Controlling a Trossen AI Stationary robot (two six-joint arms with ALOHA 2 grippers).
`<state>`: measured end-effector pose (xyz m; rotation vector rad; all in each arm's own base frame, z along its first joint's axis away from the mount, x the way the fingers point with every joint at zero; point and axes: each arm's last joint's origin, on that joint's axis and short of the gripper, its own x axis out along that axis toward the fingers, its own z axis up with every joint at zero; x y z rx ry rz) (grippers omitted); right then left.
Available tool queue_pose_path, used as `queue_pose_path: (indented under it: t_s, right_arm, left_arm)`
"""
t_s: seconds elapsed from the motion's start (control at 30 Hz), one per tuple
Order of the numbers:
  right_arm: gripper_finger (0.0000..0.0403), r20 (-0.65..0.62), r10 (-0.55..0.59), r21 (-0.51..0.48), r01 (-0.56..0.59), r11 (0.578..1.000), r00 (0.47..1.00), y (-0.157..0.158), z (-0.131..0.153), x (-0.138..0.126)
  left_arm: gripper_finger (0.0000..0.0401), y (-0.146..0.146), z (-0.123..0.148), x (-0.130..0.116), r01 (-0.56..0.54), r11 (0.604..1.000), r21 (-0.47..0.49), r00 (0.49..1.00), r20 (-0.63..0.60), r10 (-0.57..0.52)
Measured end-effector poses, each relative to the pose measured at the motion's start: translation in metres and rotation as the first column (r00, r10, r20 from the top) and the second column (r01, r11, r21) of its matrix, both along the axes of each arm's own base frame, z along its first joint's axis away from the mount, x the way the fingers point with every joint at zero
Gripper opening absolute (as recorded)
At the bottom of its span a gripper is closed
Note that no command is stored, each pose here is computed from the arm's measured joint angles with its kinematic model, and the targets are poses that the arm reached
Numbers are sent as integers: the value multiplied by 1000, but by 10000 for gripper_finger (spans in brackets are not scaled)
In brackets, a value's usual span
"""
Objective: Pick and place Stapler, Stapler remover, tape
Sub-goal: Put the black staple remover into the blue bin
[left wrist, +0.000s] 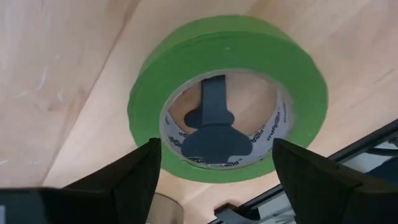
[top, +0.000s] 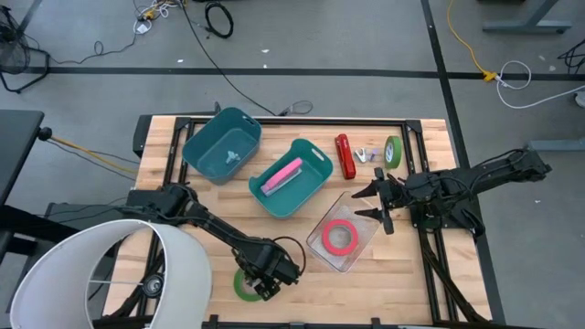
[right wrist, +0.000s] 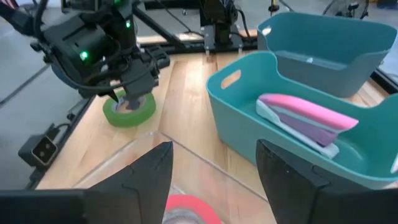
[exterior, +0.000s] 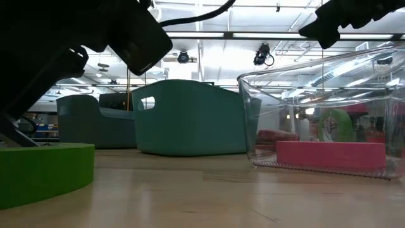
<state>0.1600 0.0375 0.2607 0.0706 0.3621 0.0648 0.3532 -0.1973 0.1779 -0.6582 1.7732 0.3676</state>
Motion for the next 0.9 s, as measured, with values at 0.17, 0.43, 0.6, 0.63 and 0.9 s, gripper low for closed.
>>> queue_pose_path:
  t_s: [0.17, 0.43, 0.6, 0.63, 0.9]
  right_arm:
    - [231, 3, 0, 0, 0, 1000, 1000, 0, 0, 2]
    - [231, 2, 1, 0, -1, 1000, 1000, 1, 0, 2]
    - [231, 1, 1, 0, -1, 1000, 1000, 0, 0, 2]
    - [231, 0, 1, 0, -1, 1000, 1000, 0, 0, 2]
    - [231, 1, 1, 0, -1, 1000, 1000, 0, 0, 2]
  left_arm:
    - [288, 0, 0, 0, -1, 1000, 4, 1000, 8, 1]
    - [259, -1, 0, 0, -1, 1000, -4, 1000, 7, 1]
    - [250, -1, -1, 1, -1, 1000, -8, 1000, 7, 1]
    - [250, -1, -1, 1, -1, 1000, -8, 1000, 5, 1]
    - [250, 0, -1, 2, -3, 1000, -5, 1000, 11, 3]
